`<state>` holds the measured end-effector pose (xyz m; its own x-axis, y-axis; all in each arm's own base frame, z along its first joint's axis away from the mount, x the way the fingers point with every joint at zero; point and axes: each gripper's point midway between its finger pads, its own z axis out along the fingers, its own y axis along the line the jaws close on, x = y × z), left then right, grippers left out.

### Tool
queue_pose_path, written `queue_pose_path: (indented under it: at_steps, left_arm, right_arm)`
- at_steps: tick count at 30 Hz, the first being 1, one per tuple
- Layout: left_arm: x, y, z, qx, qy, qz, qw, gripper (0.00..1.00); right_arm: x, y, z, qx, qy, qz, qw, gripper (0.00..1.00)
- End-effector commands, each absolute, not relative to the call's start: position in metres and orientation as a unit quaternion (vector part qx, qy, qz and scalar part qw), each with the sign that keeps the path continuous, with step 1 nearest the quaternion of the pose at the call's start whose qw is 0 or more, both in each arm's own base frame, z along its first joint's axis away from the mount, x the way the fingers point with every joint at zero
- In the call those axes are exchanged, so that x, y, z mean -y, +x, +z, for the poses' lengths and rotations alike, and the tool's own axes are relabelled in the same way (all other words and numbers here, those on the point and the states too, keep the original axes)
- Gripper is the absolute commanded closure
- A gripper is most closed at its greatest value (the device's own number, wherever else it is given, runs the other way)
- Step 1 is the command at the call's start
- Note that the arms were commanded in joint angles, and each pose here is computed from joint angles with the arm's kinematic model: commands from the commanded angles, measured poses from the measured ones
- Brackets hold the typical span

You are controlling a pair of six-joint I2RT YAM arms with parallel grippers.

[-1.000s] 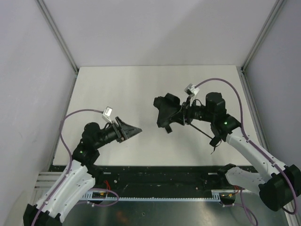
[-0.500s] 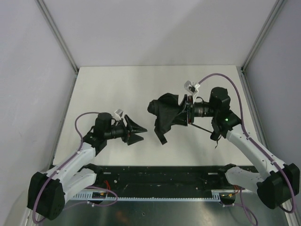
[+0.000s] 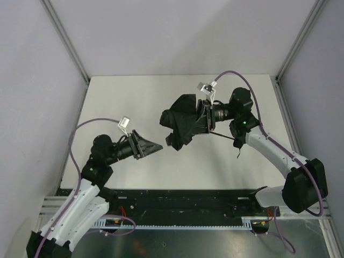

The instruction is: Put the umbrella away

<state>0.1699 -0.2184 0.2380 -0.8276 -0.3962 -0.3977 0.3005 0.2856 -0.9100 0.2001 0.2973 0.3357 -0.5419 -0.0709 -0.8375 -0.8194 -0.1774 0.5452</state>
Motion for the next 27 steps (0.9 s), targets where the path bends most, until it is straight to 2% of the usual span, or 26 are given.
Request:
queue_pose_path:
  at_steps: [1, 4, 6, 7, 10, 12, 18, 27]
  left_arm:
    - [0.211, 0.162, 0.290, -0.686, 0.073, -0.593, 0.416, 0.36]
    - [0.206, 0.153, 0.307, -0.660, 0.103, -0.589, 0.455, 0.38]
    - [0.203, 0.146, 0.321, -0.642, 0.126, -0.583, 0.482, 0.36]
    - [0.201, 0.144, 0.328, -0.634, 0.134, -0.578, 0.495, 0.32]
    - [0.199, 0.139, 0.347, -0.618, 0.151, -0.574, 0.515, 0.10]
    - [0.201, 0.140, 0.353, -0.621, 0.150, -0.580, 0.506, 0.06]
    - [0.210, 0.134, 0.355, -0.640, 0.141, -0.616, 0.438, 0.21]
    - [0.203, 0.138, 0.335, -0.660, 0.106, -0.599, 0.440, 0.19]
  right_arm:
    - [-0.293, 0.181, 0.346, -0.558, -0.424, 0.663, 0.265, 1.00]
    - [-0.301, 0.181, 0.310, -0.613, -0.398, 0.639, 0.240, 1.00]
    - [-0.308, 0.172, 0.288, -0.641, -0.397, 0.620, 0.220, 1.00]
    - [-0.313, 0.163, 0.279, -0.648, -0.405, 0.610, 0.211, 1.00]
    - [-0.321, 0.137, 0.270, -0.644, -0.434, 0.601, 0.190, 1.00]
    - [-0.322, 0.133, 0.272, -0.640, -0.441, 0.598, 0.196, 1.00]
    - [-0.309, 0.167, 0.286, -0.656, -0.409, 0.578, 0.261, 1.00]
    - [-0.223, 0.303, 0.290, -0.771, -0.253, 0.391, 0.434, 1.00]
